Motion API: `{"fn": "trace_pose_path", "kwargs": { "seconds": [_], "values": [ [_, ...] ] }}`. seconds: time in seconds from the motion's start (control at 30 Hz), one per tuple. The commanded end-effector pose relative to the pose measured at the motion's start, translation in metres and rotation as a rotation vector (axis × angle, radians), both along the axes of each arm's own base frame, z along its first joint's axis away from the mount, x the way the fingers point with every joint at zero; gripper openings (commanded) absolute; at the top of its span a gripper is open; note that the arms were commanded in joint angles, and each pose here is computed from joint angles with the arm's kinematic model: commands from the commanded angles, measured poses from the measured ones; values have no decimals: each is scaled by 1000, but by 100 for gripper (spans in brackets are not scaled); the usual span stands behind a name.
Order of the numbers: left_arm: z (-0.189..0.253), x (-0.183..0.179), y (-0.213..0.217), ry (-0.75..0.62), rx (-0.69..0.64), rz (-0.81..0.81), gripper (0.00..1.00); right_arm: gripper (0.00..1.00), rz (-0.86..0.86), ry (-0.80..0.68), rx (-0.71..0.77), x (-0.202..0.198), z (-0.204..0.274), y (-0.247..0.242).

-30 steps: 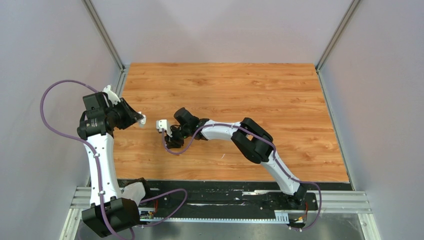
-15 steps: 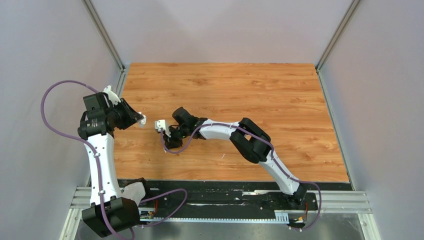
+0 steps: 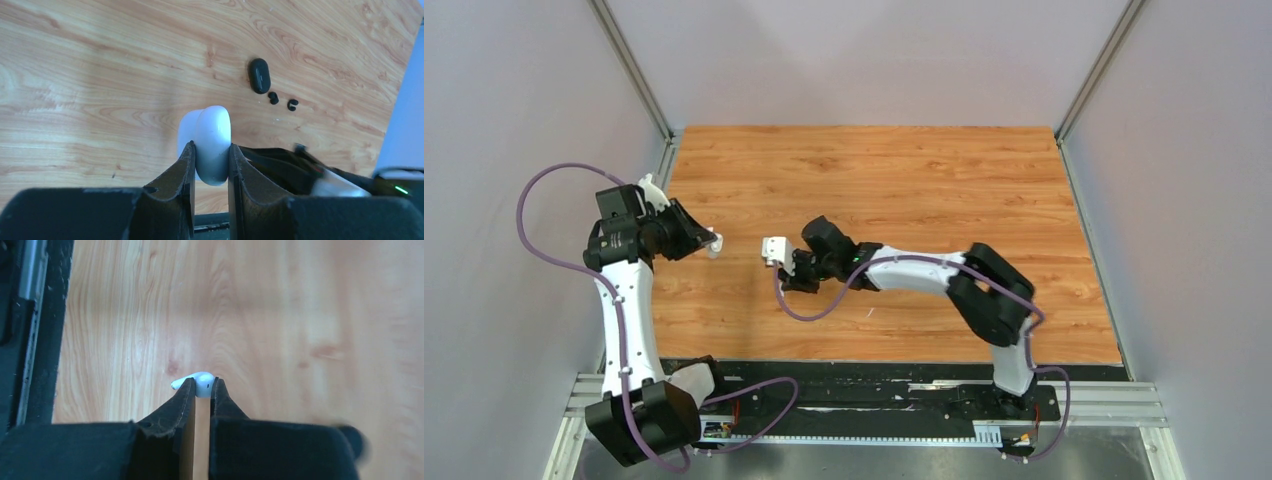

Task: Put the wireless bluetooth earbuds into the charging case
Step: Pick up the earbud from the center of the board.

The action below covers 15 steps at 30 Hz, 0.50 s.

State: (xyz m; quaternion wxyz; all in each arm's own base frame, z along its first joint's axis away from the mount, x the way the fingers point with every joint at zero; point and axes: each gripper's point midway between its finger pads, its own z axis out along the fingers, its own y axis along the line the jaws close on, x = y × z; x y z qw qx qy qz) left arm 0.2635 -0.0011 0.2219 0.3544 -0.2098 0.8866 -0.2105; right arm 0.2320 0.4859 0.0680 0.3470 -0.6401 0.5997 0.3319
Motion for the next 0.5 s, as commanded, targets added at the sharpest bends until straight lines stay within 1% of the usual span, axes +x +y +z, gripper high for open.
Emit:
{"fn": "trace_pose_path", "kwargs": {
  "seconds": [0.0, 0.13, 0.17, 0.27, 0.33, 0.37, 0.47],
  "values": [
    [-1, 7, -15, -3, -89, -62, 0, 0, -165, -323, 346, 27, 162, -17],
    [7, 13, -48, -12, -192, -171, 0, 0, -212, -540, 486, 23, 228, -51],
    [10, 18, -55, -24, -218, -186, 0, 0, -206, -602, 518, 19, 243, -57],
    [24, 20, -91, -40, -326, -319, 0, 0, -165, -805, 595, 7, 278, -74],
    [32, 21, -109, -48, -384, -390, 0, 0, -144, -923, 639, -2, 293, -81],
    [35, 24, -114, -51, -406, -406, 0, 0, -127, -977, 643, -6, 292, -82],
    [48, 17, -137, -45, -509, -504, 0, 0, -91, -1134, 672, -17, 295, -81]
  ]
}}
